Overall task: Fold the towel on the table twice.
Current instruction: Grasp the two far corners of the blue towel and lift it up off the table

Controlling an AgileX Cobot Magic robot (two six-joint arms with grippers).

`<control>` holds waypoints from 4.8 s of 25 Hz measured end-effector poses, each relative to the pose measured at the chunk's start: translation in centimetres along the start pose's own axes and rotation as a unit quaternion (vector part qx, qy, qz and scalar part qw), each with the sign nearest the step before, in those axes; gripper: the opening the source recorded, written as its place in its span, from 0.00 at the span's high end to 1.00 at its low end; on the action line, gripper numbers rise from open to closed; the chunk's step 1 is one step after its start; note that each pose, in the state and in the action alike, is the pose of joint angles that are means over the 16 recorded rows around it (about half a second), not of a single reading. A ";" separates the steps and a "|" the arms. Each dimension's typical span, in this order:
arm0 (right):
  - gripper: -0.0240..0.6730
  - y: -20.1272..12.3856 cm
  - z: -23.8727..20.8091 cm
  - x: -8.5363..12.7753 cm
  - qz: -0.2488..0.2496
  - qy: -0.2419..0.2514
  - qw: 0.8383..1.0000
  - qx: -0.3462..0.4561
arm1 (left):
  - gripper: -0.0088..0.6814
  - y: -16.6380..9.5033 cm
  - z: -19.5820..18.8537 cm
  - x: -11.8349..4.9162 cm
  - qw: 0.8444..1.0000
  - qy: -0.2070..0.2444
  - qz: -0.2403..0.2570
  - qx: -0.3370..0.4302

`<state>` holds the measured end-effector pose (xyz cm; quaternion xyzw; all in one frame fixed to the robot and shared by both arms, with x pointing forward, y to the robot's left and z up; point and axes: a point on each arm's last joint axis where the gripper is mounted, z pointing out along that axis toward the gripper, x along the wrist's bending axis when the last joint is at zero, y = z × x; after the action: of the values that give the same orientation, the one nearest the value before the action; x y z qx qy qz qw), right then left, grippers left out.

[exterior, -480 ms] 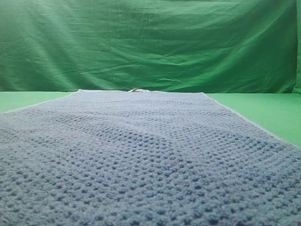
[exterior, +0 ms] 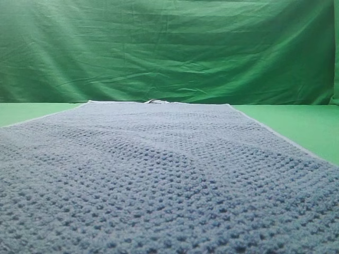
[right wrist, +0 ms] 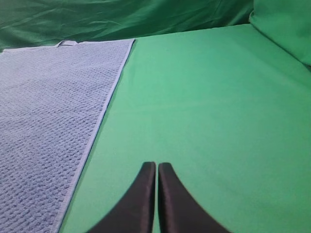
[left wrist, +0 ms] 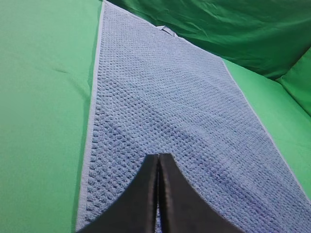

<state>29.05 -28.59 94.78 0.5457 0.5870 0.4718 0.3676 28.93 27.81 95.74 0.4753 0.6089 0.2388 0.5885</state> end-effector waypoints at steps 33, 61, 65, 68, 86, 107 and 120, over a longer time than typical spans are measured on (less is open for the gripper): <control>0.97 1.4 -0.1 0.1 0.101 0.012 0.992 -0.074 | 0.99 1.8 -0.2 -0.2 0.983 -0.027 -0.153 -0.097; 0.97 4.5 -1.2 0.2 0.205 0.036 0.965 -0.157 | 0.99 3.3 -0.5 -1.2 0.980 -0.051 -0.156 -0.116; 0.97 6.7 -1.7 0.6 0.162 0.042 0.973 -0.160 | 0.99 4.8 -0.6 -2.3 0.990 -0.047 -0.079 -0.110; 0.97 8.8 -2.0 1.0 0.120 0.048 0.980 -0.154 | 0.99 6.4 -0.5 -3.2 0.994 -0.039 -0.011 -0.102; 0.97 19.2 5.3 2.6 -0.016 0.123 0.990 0.063 | 0.99 14.2 5.2 -4.9 0.956 0.053 0.289 0.019; 0.97 19.4 19.5 2.6 -0.037 0.086 0.912 0.399 | 0.99 16.3 22.0 -1.8 0.932 0.106 0.161 0.308; 0.89 15.7 28.2 4.9 -0.025 0.090 0.896 0.434 | 0.98 14.9 29.6 1.4 0.908 0.140 0.149 0.366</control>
<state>59.74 -20.06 102.18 0.5912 0.7777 0.2074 0.0518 61.53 27.50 102.00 0.7040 0.6519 0.1481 0.2395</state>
